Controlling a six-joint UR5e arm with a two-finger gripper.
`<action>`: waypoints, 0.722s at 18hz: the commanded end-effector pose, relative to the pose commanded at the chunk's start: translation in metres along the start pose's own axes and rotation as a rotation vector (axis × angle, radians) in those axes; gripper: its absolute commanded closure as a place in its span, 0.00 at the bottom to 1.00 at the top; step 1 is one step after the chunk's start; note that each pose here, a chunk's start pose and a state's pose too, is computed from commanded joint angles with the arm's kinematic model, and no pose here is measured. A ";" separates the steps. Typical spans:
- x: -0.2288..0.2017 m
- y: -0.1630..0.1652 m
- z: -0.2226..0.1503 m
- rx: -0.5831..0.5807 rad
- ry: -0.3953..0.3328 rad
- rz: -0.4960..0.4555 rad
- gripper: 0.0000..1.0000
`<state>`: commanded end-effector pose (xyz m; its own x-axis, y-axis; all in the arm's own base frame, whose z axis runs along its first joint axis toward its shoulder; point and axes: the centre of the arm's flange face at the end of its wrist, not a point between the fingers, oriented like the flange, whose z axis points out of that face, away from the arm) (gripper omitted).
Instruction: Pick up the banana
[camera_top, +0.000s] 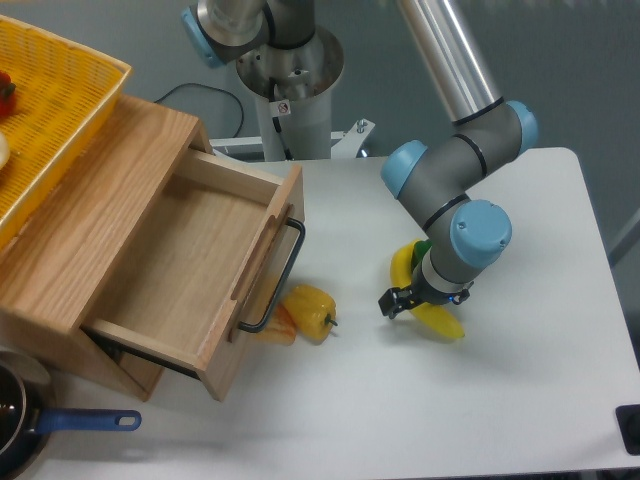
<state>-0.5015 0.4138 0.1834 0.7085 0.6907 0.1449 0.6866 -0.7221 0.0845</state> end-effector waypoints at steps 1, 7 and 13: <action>0.000 0.000 -0.001 -0.001 -0.001 0.005 0.07; 0.001 0.001 0.002 -0.009 -0.010 0.006 0.07; 0.001 0.000 0.002 -0.009 -0.012 0.007 0.30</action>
<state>-0.5006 0.4140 0.1820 0.7153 0.6858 0.1340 0.6800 -0.7274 0.0928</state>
